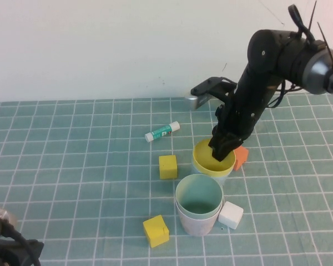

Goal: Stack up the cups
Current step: Pick up the blue cup, then place the blue cup on the green cup

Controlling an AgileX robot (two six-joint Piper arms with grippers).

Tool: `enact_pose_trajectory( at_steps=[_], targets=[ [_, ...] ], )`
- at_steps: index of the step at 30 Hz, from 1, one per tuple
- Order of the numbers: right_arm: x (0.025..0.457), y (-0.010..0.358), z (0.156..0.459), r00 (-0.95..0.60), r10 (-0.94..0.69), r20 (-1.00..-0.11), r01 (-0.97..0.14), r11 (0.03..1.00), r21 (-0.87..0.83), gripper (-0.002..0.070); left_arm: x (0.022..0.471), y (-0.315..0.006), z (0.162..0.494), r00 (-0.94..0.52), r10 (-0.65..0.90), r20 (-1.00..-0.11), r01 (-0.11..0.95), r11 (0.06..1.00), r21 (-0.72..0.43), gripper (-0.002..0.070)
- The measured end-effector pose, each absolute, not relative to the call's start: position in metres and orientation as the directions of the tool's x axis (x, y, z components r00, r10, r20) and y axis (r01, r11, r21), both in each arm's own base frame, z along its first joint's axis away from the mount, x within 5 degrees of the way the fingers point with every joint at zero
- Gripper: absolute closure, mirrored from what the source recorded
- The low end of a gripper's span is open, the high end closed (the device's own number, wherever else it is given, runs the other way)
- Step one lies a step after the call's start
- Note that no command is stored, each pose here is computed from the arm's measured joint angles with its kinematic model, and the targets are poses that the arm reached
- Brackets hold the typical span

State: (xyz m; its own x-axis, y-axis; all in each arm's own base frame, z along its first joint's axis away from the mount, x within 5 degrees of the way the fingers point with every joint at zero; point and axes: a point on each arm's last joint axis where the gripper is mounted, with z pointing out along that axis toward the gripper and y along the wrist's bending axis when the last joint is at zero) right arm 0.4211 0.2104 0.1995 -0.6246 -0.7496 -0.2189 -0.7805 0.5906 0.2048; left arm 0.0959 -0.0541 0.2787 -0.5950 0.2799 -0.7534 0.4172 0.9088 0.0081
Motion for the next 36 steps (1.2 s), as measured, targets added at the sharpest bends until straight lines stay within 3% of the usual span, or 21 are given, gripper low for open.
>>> enact_pose_trajectory(
  at_steps=[4,12,15,19,26,36],
  targets=[
    [0.418,0.208,0.228,-0.607,-0.746,-0.274,-0.794,0.585,0.166,0.0643,0.096,-0.054,0.277,-0.600,0.279,-0.750,0.416,0.909,0.006,0.0677],
    [0.374,0.191,0.350,-0.504,-0.716,-0.483,-0.822,0.569,0.013,0.0645,0.096,-0.055,0.279,-0.586,0.272,-0.764,0.421,0.907,0.001,0.0677],
    [0.346,0.190,0.377,-0.459,-0.725,-0.514,-0.838,0.546,-0.022,0.0645,0.097,-0.056,0.279,-0.581,0.270,-0.768,0.423,0.906,-0.001,0.0676],
    [0.324,0.200,0.371,-0.441,-0.759,-0.478,-0.864,0.504,-0.002,0.0645,0.097,-0.056,0.280,-0.577,0.268,-0.772,0.424,0.906,-0.003,0.0676],
    [0.315,0.208,0.316,-0.484,-0.813,-0.323,-0.871,0.481,0.094,0.0645,0.097,-0.056,0.280,-0.575,0.262,-0.775,0.424,0.905,-0.009,0.0676],
    [0.324,0.217,0.301,-0.498,-0.792,-0.352,-0.863,0.492,0.115,0.0645,0.097,-0.057,0.280,-0.577,0.258,-0.775,0.423,0.906,-0.013,0.0677]
  ],
)
